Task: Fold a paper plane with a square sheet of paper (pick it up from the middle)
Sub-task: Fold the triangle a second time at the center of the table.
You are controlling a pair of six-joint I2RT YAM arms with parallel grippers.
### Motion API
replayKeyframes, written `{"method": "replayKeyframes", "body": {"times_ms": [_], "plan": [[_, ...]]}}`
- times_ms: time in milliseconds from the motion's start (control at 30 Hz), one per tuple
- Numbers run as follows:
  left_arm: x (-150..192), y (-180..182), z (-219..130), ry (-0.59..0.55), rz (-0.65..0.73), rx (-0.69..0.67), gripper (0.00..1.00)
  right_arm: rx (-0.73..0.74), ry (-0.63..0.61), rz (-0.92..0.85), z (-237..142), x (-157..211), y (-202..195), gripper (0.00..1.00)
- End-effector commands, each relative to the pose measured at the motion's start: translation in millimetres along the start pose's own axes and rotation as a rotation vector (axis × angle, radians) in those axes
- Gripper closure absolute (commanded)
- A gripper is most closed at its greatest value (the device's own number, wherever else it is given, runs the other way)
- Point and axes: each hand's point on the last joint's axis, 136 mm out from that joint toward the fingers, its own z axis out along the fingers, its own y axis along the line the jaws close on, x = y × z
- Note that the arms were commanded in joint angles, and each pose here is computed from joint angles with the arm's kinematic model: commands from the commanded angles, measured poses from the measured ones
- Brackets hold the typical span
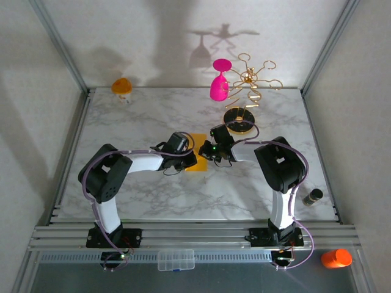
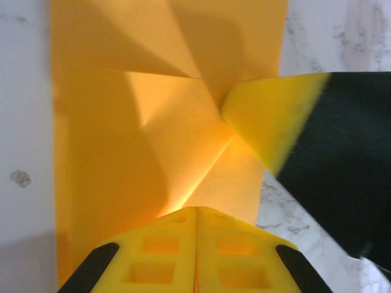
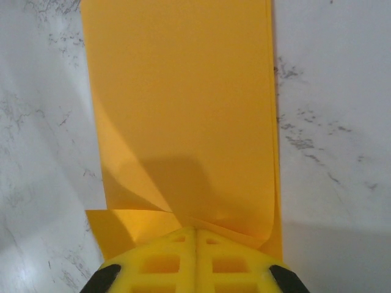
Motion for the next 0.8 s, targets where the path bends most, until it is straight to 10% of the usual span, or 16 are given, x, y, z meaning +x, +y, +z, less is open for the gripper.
{"method": "replayKeyframes", "body": {"times_ms": [0, 767], "plan": [[-19, -23, -8, -0.035, 0.050, 0.042, 0.92, 0.253, 0.078, 0.084, 8, 30, -77, 1.00], [17, 60, 11, 0.103, 0.066, -0.158, 0.95, 0.302, 0.099, 0.092, 9, 36, -89, 1.00]]}}
